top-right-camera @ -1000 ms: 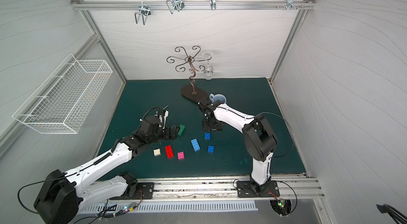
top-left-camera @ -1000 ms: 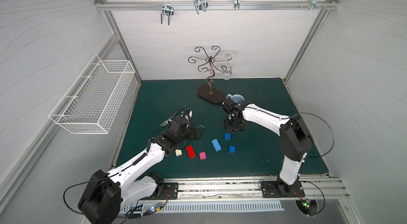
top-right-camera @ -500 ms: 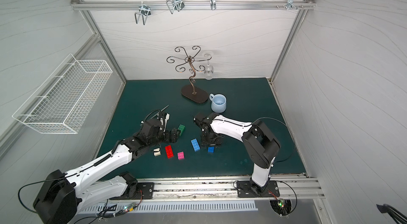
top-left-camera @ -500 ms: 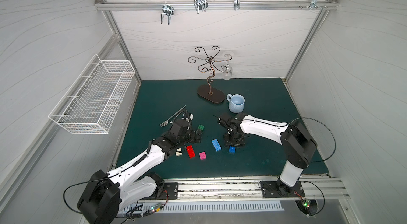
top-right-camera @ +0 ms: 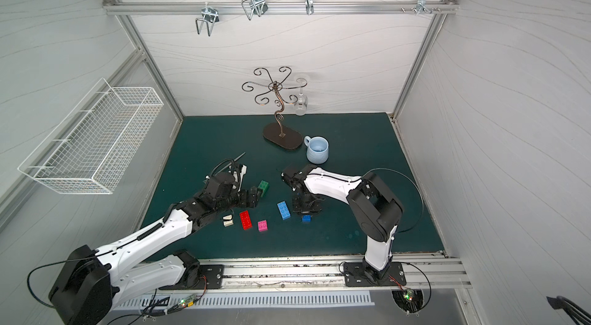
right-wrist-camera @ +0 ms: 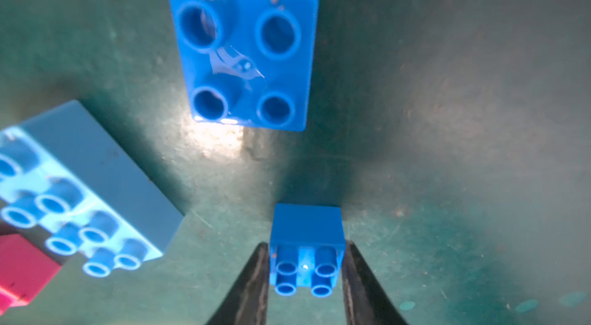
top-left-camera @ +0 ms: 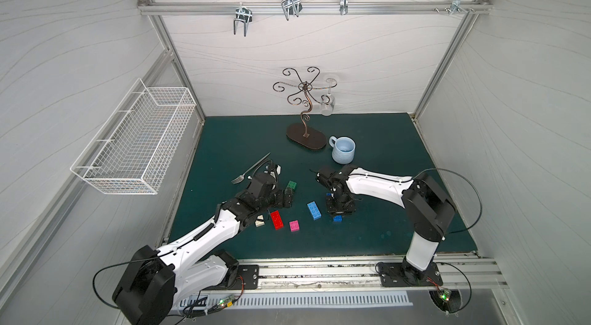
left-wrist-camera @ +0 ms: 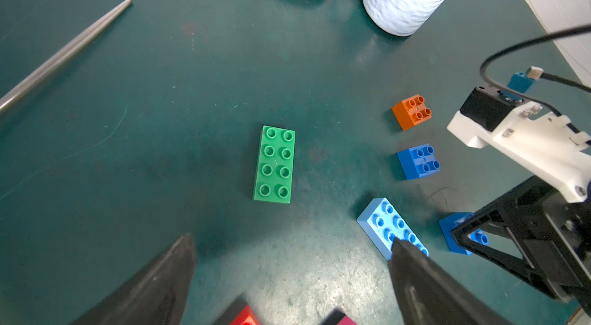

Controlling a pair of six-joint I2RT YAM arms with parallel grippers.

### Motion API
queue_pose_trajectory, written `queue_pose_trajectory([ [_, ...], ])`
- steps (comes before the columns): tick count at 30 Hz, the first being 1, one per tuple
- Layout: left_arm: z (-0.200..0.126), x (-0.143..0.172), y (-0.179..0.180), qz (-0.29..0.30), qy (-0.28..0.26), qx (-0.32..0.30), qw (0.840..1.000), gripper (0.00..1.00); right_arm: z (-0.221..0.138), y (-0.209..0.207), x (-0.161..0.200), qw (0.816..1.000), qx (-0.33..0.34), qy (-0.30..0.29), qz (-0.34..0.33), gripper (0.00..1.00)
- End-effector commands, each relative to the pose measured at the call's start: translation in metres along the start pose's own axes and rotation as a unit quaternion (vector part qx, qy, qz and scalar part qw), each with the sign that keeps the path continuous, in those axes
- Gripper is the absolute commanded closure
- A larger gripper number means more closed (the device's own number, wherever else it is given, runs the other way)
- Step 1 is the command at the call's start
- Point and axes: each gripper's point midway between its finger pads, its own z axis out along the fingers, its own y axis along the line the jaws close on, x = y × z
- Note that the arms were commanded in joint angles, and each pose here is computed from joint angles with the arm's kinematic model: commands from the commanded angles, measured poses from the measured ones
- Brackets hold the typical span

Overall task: Assemble a spoon with lego
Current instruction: Pick up the lego brick from the center of the board.

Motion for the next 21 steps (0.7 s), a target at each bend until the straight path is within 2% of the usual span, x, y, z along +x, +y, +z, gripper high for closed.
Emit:
queue_pose_trajectory([
  [1, 0.0, -0.007, -0.004, -0.001, -0.008, 0.003, 1.0, 0.0, 0.006, -0.005, 0.005, 1.0, 0.009, 0.016, 0.004, 0.67],
  [5, 0.001, -0.007, -0.004, 0.001, -0.007, 0.004, 1.0, 0.0, 0.0, -0.006, 0.003, 1.0, 0.008, 0.012, -0.002, 0.72],
  [10, 0.002, -0.006, -0.013, 0.016, -0.008, 0.029, 0.999, 0.0, -0.03, -0.016, -0.014, 0.999, 0.018, -0.024, -0.04, 0.73],
  [15, 0.002, -0.003, -0.038, 0.05, -0.018, 0.101, 0.993, 0.0, -0.059, -0.032, -0.052, 0.994, 0.017, -0.063, -0.083, 0.73],
  [21, 0.006, 0.002, -0.054, 0.077, -0.015, 0.141, 0.987, 0.0, -0.073, -0.031, -0.103, 0.987, 0.017, -0.096, -0.129, 0.73],
])
